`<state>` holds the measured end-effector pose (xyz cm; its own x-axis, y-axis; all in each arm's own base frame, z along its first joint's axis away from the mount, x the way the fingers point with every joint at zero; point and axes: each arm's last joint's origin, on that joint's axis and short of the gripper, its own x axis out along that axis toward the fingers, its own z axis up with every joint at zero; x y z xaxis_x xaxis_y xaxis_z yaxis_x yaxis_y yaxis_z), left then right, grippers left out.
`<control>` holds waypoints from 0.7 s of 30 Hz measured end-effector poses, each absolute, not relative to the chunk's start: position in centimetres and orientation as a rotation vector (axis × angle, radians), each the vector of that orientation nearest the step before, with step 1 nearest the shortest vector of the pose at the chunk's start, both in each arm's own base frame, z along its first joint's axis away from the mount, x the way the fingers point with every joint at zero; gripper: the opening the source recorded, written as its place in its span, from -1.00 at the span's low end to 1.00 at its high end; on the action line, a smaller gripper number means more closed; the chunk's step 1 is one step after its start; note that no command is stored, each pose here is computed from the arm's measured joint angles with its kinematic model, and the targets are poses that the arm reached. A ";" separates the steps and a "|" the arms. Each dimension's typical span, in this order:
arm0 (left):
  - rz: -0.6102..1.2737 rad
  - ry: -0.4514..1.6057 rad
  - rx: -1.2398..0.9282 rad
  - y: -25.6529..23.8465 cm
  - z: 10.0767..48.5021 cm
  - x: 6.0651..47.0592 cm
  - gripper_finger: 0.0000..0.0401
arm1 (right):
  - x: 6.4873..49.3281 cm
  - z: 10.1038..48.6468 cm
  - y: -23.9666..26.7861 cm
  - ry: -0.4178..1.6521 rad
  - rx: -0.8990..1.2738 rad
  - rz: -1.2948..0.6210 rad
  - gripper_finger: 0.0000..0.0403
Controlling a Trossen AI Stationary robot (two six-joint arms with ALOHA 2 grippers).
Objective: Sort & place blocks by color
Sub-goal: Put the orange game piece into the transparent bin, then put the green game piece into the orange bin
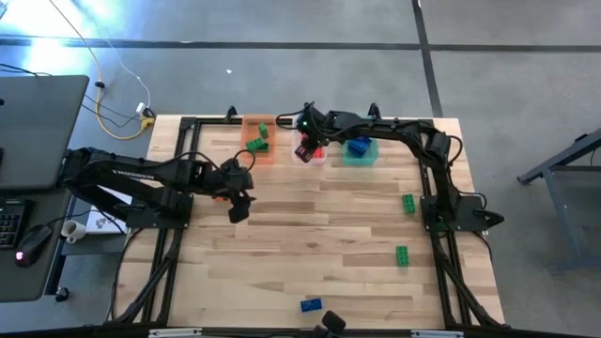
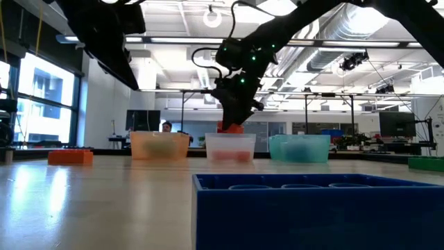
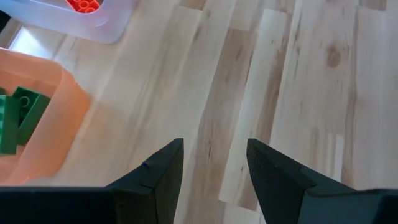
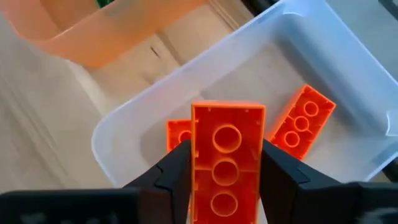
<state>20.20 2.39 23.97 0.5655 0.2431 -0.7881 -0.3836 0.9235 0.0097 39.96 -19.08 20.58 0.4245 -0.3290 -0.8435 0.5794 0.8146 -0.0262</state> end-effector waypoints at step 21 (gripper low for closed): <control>0.415 0.945 -0.143 2.5 23.7 19.8 -0.14 | 39.9 24.0 -17.5 1.042 0.218 -0.569 0.04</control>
<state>19.75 2.49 23.70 0.5138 0.2820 -0.8102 -0.4055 0.9121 0.0602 39.92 -17.51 24.00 0.3764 -0.3404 -0.8617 0.5413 0.8356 -0.0937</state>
